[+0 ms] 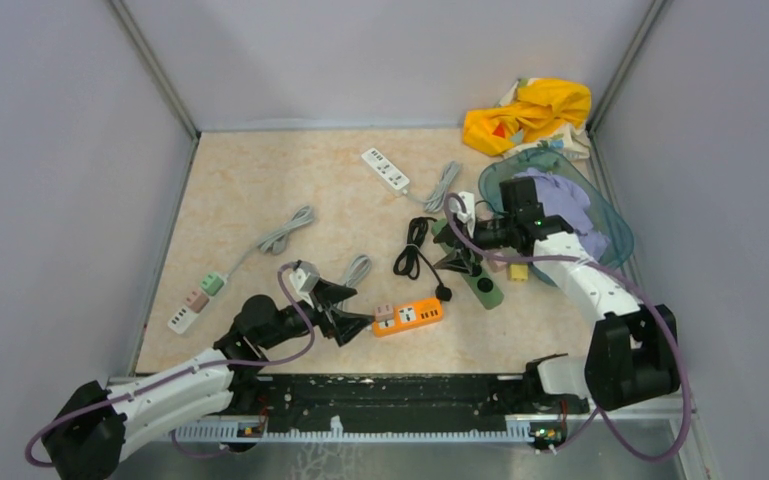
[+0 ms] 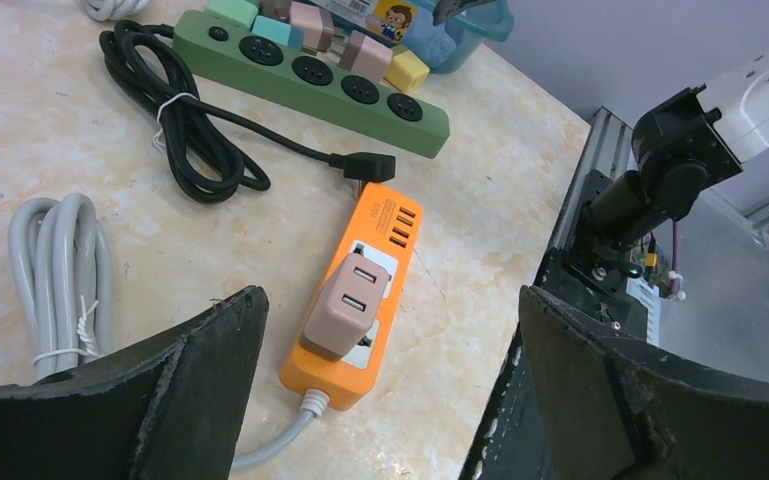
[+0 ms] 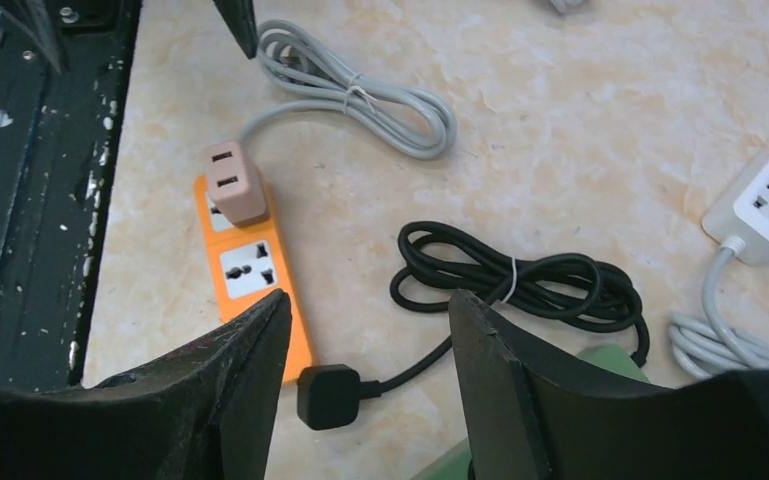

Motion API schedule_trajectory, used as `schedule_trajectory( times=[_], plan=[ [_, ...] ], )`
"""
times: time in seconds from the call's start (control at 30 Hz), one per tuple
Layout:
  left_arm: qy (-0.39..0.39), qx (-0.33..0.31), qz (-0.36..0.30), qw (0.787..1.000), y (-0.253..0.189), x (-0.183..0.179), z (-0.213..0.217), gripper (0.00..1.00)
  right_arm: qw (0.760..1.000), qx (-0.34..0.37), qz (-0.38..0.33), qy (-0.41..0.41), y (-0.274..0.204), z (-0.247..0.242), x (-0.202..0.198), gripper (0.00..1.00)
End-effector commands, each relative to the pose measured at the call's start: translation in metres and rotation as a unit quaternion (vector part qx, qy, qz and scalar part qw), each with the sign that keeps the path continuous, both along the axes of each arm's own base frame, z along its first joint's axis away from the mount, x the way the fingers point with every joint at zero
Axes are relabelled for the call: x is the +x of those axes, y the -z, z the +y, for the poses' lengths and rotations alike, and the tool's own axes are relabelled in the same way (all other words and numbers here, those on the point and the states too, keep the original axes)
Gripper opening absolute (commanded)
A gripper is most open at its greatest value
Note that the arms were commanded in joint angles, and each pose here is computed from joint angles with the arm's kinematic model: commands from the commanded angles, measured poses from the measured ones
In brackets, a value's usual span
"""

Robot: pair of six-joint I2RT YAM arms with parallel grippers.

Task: Pull the plug off the socket
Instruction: Place the plug at the center of the board, then remove the plug from the socket.

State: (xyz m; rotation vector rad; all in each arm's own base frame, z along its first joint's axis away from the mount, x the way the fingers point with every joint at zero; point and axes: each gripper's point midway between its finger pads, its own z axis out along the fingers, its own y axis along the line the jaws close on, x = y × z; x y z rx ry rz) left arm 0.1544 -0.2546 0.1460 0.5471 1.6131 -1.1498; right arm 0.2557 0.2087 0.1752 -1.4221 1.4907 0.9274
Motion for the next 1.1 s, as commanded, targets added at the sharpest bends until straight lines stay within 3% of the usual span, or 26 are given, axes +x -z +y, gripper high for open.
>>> schedule_trajectory(
  times=[0.0, 0.37, 0.67, 0.93, 1.07],
  plan=[
    [-0.003, 0.001, -0.010, 1.000, 0.001, 0.001, 0.002, 1.00, 0.995, 0.051, -0.044, -0.071, -0.023, 0.016, -0.023, 0.61],
    [-0.006, 0.003, -0.011, 1.000, 0.008, 0.000, 0.005, 1.00, 0.988, 0.029, -0.044, -0.146, 0.002, 0.045, -0.054, 0.68],
    [0.013, 0.008, -0.027, 1.000, 0.014, -0.008, 0.006, 1.00, 0.986, -0.036, -0.043, -0.158, 0.036, 0.069, -0.061, 0.76],
    [0.022, 0.016, -0.041, 0.999, 0.023, -0.012, 0.008, 1.00, 0.985, -0.074, -0.042, -0.147, 0.060, 0.103, -0.071, 0.75],
    [0.043, 0.017, -0.070, 0.996, 0.029, -0.021, 0.009, 1.00, 0.984, -0.103, -0.044, -0.142, 0.075, 0.113, -0.073, 0.71]
  ],
)
